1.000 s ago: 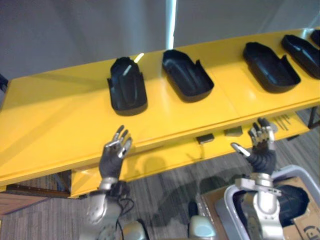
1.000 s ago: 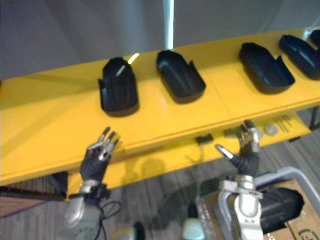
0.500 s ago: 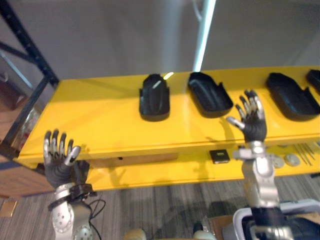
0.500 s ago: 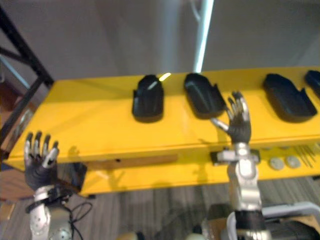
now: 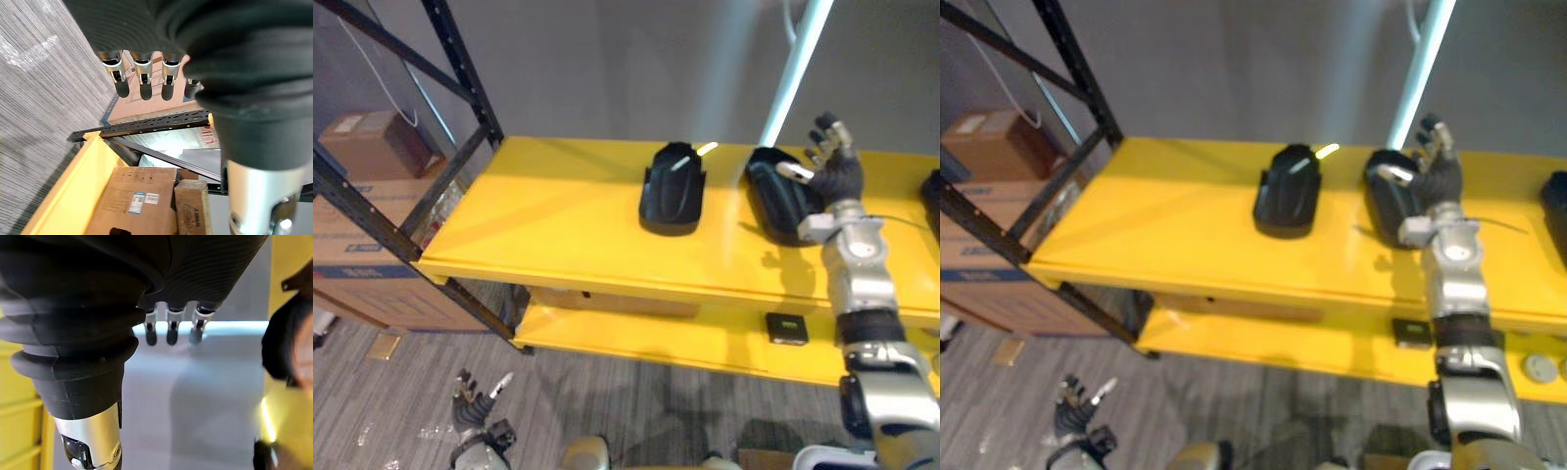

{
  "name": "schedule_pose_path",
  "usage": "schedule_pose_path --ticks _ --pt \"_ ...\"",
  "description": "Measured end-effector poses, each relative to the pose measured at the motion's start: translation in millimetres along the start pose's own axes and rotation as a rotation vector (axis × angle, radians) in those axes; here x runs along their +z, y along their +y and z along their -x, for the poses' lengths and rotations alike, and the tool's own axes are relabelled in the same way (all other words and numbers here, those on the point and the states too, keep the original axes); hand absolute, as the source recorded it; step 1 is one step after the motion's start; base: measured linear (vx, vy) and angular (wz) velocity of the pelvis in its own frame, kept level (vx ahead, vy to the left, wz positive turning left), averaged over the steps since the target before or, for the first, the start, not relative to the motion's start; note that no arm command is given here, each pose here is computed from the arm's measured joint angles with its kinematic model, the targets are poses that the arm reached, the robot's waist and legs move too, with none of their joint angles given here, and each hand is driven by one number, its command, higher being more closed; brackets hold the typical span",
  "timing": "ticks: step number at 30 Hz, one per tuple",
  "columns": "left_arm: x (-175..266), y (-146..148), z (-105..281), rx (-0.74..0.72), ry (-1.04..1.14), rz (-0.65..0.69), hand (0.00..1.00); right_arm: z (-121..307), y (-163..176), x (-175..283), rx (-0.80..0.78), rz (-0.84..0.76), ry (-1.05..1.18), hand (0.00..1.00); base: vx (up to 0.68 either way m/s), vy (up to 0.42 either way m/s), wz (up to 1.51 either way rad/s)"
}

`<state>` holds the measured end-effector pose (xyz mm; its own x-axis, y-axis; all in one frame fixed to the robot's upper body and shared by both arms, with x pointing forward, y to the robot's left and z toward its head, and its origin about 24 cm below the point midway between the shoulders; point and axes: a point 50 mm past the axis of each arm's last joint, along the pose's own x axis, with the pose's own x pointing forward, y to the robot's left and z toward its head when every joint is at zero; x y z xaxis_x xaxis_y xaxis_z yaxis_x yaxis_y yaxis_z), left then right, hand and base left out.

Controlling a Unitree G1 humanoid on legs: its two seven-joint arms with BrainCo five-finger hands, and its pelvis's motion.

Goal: Walk over and take plastic housings, then place them on the shelf

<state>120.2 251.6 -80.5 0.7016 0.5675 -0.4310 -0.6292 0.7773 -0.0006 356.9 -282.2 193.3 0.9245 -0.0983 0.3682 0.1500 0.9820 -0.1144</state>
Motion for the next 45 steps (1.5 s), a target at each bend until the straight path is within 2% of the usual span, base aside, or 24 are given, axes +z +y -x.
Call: schedule_pose_path --ticks 4,7,10,13,17,20,23,31,36,45 --pt "-3 -4 1 -0.021 0.000 0.006 0.00 -5 3 0 0.123 -0.105 0.025 0.00 0.00 -0.036 0.02" --pt "-6 -10 0 -0.059 0.011 0.002 0.00 -13 21 5 0.303 -0.170 0.044 0.00 -0.01 -0.022 0.04" --pt "-6 -15 1 -0.087 0.013 0.000 0.00 -12 29 1 0.403 -0.186 0.081 0.00 -0.03 -0.021 0.05" --pt "-7 -15 1 -0.090 0.016 0.000 0.00 -12 30 -1 0.406 -0.142 0.098 0.00 -0.02 -0.015 0.03" --pt "-8 -15 2 -0.092 0.024 -0.004 0.00 -13 16 -5 0.287 0.001 0.131 0.00 0.00 -0.004 0.01" --pt "-9 -14 2 -0.090 0.027 -0.006 0.00 -10 4 -6 0.220 0.025 0.142 0.00 0.00 0.000 0.00" --pt "-9 -14 2 -0.094 0.026 -0.008 0.00 -3 -1 -14 0.221 0.034 0.171 0.00 0.00 0.000 -0.02" --pt "-6 -18 1 -0.132 0.017 -0.007 0.00 18 14 -26 0.541 -0.125 0.190 0.00 0.01 0.002 -0.07" --pt "-7 -20 1 -0.142 0.020 -0.013 0.00 18 26 -22 0.612 -0.159 0.151 0.00 0.00 0.000 0.00" --pt "-9 -21 1 -0.143 0.038 -0.018 0.00 32 44 -40 0.647 -0.216 0.185 0.00 0.00 0.000 0.00"
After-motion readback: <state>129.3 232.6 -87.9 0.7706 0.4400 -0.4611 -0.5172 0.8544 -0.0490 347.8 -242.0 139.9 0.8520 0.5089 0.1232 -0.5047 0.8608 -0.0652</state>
